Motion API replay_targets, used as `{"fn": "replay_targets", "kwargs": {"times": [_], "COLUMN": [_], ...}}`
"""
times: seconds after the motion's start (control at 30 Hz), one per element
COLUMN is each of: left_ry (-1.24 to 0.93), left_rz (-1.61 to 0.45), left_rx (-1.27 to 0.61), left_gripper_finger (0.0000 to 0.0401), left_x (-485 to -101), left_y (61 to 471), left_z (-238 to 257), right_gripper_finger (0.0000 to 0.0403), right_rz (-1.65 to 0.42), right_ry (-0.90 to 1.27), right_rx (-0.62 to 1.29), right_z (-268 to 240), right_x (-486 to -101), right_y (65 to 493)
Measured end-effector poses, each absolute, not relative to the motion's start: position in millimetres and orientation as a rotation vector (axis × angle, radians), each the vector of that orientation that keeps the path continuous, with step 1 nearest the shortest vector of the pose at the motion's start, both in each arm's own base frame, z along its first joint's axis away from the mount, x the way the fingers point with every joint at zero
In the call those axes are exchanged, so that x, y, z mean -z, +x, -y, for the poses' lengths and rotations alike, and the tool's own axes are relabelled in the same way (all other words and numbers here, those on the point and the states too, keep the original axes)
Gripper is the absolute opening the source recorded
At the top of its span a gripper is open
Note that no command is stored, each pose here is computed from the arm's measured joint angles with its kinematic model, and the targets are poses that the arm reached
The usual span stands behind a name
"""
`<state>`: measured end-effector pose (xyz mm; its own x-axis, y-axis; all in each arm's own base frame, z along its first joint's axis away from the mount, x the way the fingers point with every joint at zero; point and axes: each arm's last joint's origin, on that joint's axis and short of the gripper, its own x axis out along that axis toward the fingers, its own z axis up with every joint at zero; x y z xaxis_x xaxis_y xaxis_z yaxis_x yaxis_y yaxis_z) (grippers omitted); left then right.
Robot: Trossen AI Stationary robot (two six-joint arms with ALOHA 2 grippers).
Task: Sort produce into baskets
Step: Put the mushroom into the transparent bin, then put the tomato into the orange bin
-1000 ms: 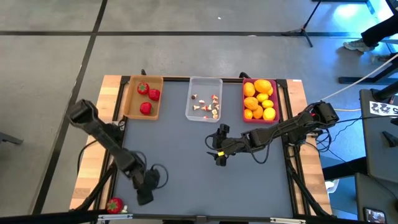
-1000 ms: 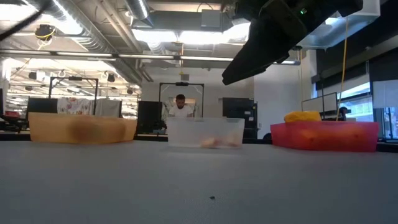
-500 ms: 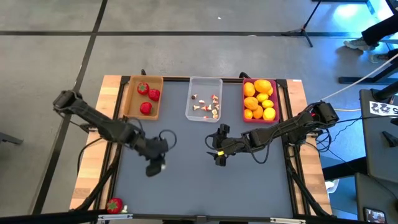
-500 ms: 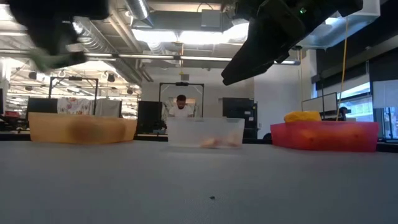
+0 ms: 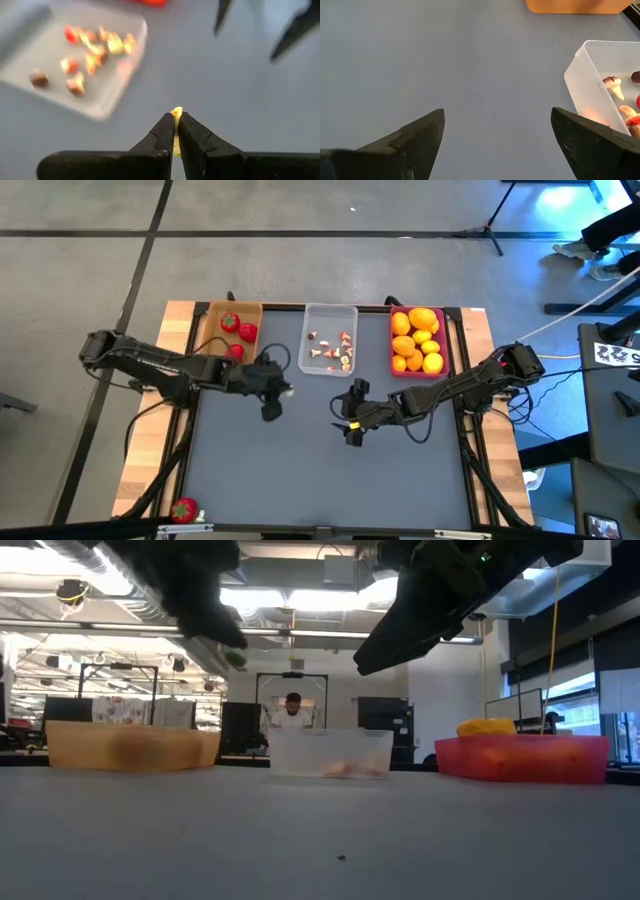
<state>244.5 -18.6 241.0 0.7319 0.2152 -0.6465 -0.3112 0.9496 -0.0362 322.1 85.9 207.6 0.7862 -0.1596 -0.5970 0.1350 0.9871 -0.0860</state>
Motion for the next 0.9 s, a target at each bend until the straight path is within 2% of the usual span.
{"fn": "replay_targets", "kwargs": {"times": [0.27,0.57,0.73,0.9], "left_ry": [-0.074,-0.046,-0.096,-0.126], "left_rz": [-0.524,-0.4,-0.396,-0.423], "left_rx": [-0.373,-0.477,-0.528,-0.541], "left_gripper_finger": [0.0017,0.0021,0.0064,0.0145], "left_x": [-246,-230,-216,-207], "left_y": [268,296,303,305], "left_z": [-18,-58,-73,-76], "right_gripper_finger": [0.036,0.036,0.036,0.036], "right_rz": [-0.639,-0.659,-0.665,-0.665], "right_ry": [-0.036,-0.03,-0.003,0.002], "right_rx": [0.162,0.169,0.181,0.184], "right_z": [-86,-85,-84,-84], "right_x": [-208,-201,-198,-197], "right_y": [323,319,317,317]}}
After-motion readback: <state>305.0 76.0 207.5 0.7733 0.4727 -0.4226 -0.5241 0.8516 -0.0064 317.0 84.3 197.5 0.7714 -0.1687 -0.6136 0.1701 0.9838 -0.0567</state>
